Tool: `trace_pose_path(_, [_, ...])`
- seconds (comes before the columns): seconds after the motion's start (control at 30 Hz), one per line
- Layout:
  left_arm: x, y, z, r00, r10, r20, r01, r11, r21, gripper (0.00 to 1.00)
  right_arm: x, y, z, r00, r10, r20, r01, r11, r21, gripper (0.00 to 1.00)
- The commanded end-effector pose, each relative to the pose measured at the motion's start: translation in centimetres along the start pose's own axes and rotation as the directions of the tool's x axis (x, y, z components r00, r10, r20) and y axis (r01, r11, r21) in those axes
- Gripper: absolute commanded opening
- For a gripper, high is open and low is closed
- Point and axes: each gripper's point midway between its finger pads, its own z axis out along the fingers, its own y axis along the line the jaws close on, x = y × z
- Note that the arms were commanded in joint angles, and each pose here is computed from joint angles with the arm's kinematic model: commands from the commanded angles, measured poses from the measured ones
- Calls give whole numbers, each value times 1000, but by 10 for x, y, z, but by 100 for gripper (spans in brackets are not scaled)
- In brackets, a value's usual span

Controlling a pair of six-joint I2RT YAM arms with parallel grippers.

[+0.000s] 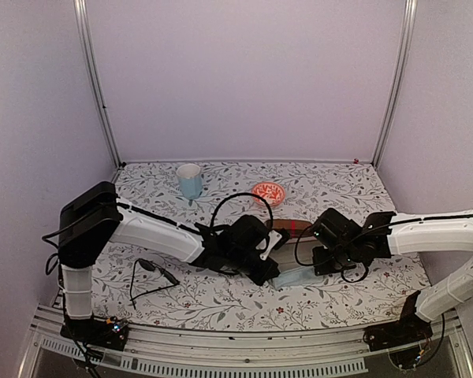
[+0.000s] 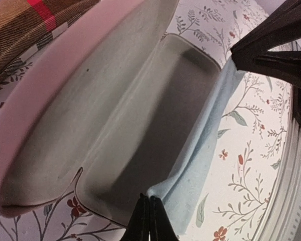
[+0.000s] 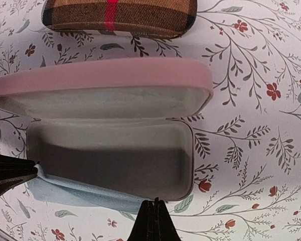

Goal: Organize the sunglasses
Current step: Place the folded cleaning cloth in the sunglasses case.

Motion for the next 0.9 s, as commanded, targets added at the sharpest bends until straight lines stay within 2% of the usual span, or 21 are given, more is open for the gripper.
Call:
trace_pose_path(0.0, [-8,7,5,998,55,20,-53,996,-70,0,-19,-7,4,998,-51,41,47,995,86,0])
trace_pose_path(0.87, [-26,20,5,992,100,71,-87,984,-156,0,-36,1,23,994,-93,57,87,990,113,0])
